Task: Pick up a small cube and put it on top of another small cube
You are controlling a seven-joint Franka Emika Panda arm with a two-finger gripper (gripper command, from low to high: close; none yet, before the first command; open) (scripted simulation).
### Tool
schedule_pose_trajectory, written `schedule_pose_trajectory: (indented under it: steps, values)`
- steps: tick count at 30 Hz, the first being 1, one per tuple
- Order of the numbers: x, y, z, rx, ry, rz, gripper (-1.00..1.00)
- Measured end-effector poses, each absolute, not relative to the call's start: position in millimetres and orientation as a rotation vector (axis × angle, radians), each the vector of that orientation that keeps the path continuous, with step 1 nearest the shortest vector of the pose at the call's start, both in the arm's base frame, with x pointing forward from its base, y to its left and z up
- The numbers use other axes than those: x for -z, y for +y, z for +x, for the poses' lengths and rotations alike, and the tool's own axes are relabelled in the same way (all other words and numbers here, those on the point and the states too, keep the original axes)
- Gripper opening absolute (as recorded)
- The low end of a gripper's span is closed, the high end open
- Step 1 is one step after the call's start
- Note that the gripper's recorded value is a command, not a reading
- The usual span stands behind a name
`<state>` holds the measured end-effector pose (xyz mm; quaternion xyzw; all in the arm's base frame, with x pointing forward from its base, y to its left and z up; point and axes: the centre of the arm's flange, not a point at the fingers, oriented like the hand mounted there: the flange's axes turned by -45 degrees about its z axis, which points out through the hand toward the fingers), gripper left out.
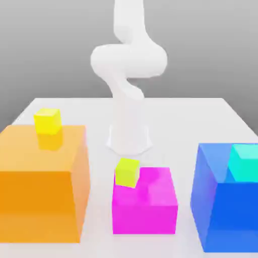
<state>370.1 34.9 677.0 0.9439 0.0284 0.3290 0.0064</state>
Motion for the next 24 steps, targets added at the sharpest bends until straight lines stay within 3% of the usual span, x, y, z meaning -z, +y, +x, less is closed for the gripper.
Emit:
schedule_pose_trajectory:
  steps: [3,10,20,24]
  values:
    - [-614.9,98.9,389.5,-0.747,0.245,2.970,0.00]
    - [-483.8,207.3,383.1,-0.379,0.451,2.933,0.00]
    - [-311.3,302.9,287.6,0.066,0.721,2.792,0.00]
    - [-270.2,311.4,258.0,0.102,0.694,2.852,0.00]
